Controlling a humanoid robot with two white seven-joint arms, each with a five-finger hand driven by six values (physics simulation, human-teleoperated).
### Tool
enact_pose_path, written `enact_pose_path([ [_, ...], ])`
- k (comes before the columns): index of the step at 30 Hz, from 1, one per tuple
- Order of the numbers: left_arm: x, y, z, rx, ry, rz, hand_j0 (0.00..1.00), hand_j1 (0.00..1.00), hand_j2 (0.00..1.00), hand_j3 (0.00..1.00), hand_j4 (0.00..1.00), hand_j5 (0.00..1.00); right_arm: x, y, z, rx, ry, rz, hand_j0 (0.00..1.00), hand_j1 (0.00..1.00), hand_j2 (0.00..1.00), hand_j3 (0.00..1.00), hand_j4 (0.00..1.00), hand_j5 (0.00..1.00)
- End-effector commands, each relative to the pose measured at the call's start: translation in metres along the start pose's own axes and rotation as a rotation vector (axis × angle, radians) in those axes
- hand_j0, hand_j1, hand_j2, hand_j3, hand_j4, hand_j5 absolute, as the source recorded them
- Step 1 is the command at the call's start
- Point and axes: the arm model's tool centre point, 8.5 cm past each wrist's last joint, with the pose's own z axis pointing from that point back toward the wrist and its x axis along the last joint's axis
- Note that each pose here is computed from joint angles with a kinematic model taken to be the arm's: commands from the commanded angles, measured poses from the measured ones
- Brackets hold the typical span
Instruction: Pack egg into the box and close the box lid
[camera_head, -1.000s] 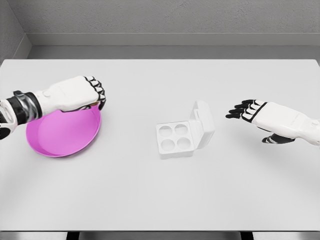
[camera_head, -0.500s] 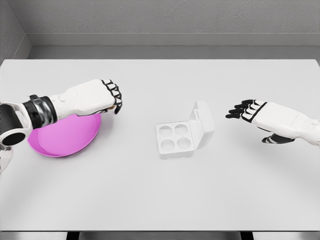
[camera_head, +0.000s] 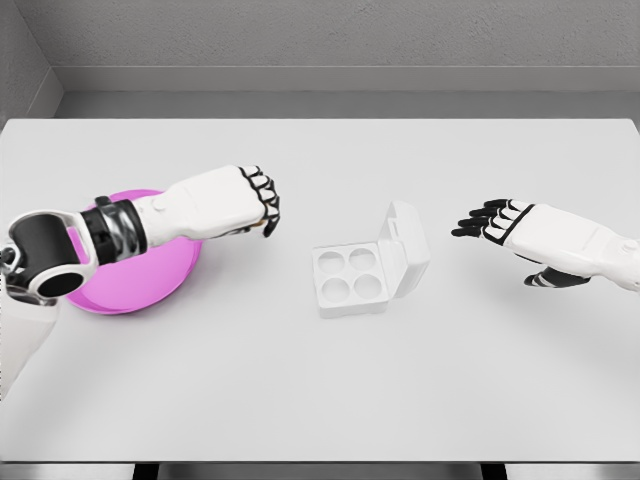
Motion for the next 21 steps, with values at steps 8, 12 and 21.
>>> enact_pose_path([
  [8, 0.018, 0.007, -0.014, 0.038, -0.049, 0.007, 0.35, 0.35, 0.35, 0.35, 0.35, 0.35, 0.000, 0.000, 0.000, -0.003, 0.000, -0.005, 1.00, 1.00, 1.00, 1.00, 1.00, 1.00],
  [12, 0.023, 0.008, -0.019, 0.047, -0.063, 0.010, 0.34, 0.34, 0.34, 0.34, 0.34, 0.34, 0.000, -0.001, 0.000, -0.002, 0.000, -0.004, 1.00, 1.00, 1.00, 1.00, 1.00, 1.00],
  [21, 0.036, 0.011, -0.035, 0.067, -0.088, 0.012, 0.33, 0.33, 0.33, 0.33, 0.33, 0.33, 0.000, 0.000, 0.000, -0.001, -0.001, -0.004, 1.00, 1.00, 1.00, 1.00, 1.00, 1.00],
])
